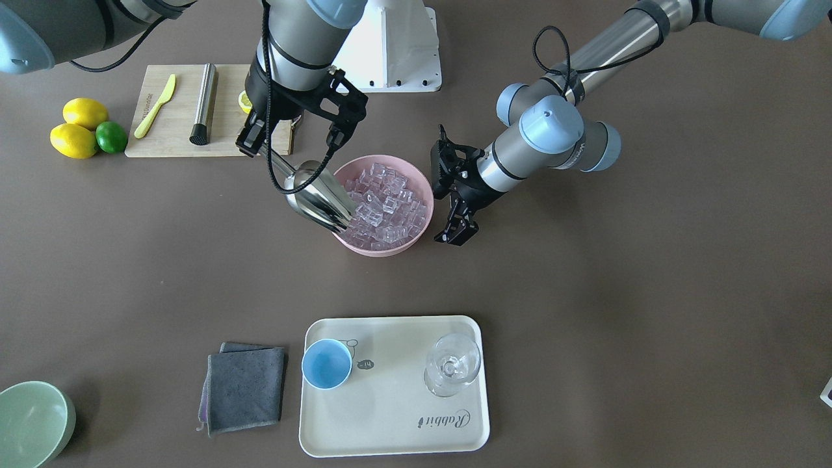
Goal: Put ice in cup with scoop
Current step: 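Carry the scoop over the bowl and dip it into the ice with the right gripper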
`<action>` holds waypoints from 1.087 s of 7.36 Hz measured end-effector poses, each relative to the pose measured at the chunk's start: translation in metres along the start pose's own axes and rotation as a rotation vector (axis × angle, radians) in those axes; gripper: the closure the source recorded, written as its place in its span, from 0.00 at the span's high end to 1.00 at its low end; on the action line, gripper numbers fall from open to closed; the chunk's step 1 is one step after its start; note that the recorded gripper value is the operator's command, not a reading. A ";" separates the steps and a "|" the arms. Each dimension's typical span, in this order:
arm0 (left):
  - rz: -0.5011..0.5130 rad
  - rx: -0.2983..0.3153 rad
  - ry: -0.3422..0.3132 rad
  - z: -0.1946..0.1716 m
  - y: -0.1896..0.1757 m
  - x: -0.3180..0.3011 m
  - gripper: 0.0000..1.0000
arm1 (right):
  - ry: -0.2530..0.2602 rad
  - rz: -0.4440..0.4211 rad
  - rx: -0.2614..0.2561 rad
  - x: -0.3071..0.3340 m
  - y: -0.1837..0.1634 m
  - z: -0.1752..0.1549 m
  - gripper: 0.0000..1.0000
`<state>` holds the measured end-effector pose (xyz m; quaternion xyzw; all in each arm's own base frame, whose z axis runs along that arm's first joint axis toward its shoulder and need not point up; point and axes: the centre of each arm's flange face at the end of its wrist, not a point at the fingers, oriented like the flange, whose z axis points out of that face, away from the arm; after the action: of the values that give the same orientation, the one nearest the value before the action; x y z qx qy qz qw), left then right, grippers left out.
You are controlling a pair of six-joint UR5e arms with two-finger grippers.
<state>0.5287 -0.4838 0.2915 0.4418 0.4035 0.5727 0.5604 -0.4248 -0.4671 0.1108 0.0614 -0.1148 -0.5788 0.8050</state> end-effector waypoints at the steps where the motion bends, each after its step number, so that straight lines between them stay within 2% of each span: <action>1: 0.000 -0.001 0.000 0.000 0.000 0.000 0.99 | 0.002 -0.012 -0.006 -0.004 -0.013 0.004 0.00; 4: -0.001 -0.001 0.000 0.000 0.000 0.000 0.99 | 0.025 -0.057 -0.035 -0.022 -0.031 0.015 0.00; 8: -0.001 -0.001 0.000 0.000 0.000 0.000 0.99 | 0.097 -0.174 -0.129 -0.024 -0.018 0.007 0.00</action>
<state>0.5288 -0.4838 0.2919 0.4411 0.4034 0.5728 0.5609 -0.4504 -0.4502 0.1111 0.0472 -0.0324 -0.6491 0.7585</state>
